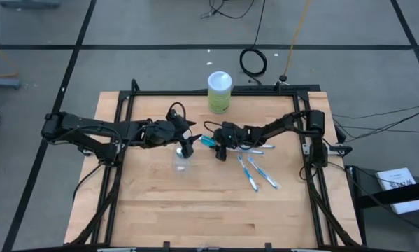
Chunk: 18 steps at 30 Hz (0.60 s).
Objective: Pick & Place toothbrushing station
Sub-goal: Put the blue mouthwash into the transparent organizer
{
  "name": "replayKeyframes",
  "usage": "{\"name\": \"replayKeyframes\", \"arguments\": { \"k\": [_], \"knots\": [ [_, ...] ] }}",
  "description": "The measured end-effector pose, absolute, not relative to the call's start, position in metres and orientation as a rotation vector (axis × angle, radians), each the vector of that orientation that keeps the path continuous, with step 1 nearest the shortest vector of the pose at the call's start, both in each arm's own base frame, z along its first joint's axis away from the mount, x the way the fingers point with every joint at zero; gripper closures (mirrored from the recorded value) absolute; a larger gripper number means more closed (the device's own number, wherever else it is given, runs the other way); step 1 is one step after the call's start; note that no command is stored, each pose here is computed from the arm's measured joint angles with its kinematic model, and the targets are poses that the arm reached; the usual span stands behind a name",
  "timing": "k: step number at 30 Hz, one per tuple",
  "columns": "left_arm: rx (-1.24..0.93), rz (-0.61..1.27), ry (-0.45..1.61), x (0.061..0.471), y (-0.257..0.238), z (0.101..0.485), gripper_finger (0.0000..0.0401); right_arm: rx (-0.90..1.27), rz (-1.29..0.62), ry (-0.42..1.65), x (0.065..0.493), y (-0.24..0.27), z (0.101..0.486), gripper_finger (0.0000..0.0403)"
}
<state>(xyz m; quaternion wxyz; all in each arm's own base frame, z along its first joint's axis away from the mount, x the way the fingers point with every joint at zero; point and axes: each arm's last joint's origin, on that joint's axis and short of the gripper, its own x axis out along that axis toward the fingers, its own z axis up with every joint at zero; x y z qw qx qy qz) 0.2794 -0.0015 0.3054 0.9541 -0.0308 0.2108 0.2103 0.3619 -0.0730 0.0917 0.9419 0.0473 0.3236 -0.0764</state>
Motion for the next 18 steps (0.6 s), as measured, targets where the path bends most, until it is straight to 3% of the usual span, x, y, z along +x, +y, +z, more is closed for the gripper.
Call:
{"name": "replayKeyframes", "arguments": {
  "k": [9, 18],
  "knots": [
    [-0.07, 0.427, 0.426, 0.279, -0.002, 0.306, 0.0146, 0.091, -0.146, 0.651, 0.363, -0.071, 0.092, 0.0259],
    [-0.081, 0.428, 0.423, 0.279, -0.002, 0.306, 0.0146, 0.086, -0.121, 0.609, 0.36, -0.064, 0.117, 0.0264]
  ]
}}
